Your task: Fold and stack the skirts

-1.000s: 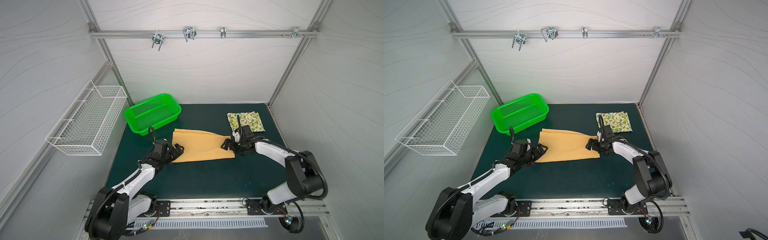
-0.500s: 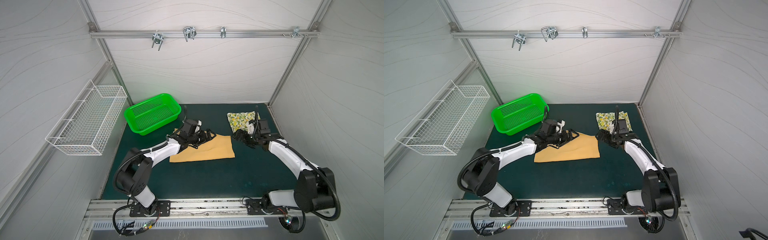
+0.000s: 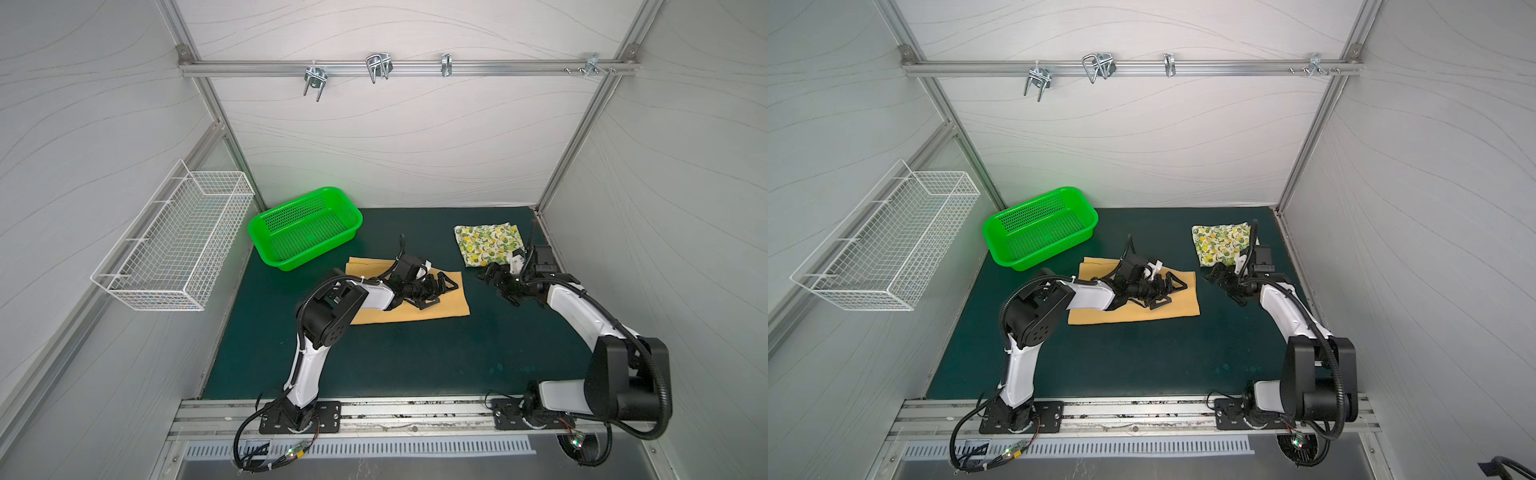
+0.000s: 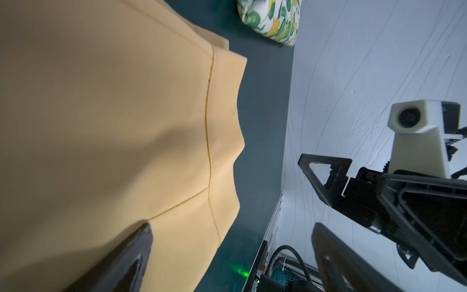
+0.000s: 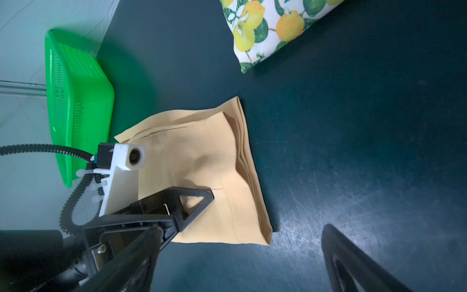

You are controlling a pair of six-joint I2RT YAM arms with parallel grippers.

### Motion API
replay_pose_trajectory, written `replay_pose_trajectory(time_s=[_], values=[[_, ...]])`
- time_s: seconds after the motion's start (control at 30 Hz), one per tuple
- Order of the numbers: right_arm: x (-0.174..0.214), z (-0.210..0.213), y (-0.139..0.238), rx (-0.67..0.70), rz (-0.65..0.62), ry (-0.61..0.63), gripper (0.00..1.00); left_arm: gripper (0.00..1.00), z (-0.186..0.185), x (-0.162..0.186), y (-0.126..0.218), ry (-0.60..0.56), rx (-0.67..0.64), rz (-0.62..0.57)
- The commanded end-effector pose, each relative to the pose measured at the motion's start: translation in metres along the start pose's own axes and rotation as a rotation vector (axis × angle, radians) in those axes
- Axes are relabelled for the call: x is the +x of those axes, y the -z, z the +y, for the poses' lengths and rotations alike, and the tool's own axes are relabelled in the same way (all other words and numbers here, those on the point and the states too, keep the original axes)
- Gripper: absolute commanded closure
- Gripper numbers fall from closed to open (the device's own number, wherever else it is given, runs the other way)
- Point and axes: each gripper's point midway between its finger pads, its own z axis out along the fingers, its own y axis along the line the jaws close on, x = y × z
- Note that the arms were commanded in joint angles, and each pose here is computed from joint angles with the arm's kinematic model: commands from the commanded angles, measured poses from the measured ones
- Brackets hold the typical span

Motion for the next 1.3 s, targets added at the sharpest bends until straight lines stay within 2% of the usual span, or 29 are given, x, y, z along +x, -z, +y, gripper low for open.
replay_pose_trajectory(time_s=[0.0, 0.17, 0.37, 0.43, 0.53, 0.63, 0.73, 1.07, 1.27], values=[[0.004, 0.001, -0.004, -0.030, 0.021, -0.006, 0.01, 0.01, 0.015, 0.011, -0.008, 0.030, 0.038, 0.028], [0.007, -0.002, -0.009, -0.026, 0.028, 0.002, 0.01, 0.01, 0.016, 0.017, -0.002, 0.047, 0.072, 0.027], [0.021, 0.001, -0.033, -0.007, 0.097, 0.040, 0.02, 0.01, -0.040, -0.005, 0.034, -0.028, 0.124, -0.020], [0.025, 0.003, -0.042, 0.003, 0.114, 0.053, 0.02, 0.01, -0.057, -0.015, 0.054, -0.062, 0.105, -0.044], [0.029, 0.005, -0.055, 0.012, 0.143, 0.064, 0.02, 0.01, -0.061, -0.023, 0.083, -0.113, -0.002, -0.072], [0.034, 0.007, -0.068, 0.024, 0.170, 0.081, 0.01, 0.01, -0.039, -0.029, 0.112, -0.147, -0.194, -0.107], [0.037, 0.009, -0.078, 0.039, 0.187, 0.096, 0.01, 0.01, -0.003, -0.029, 0.134, -0.135, -0.344, -0.119], [0.038, 0.016, -0.097, 0.071, 0.209, 0.136, 0.01, 0.01, 0.121, -0.006, 0.177, 0.038, -0.537, -0.116], [0.038, 0.010, -0.101, 0.095, 0.211, 0.141, 0.01, 0.01, 0.142, 0.002, 0.193, 0.079, -0.548, -0.137]])
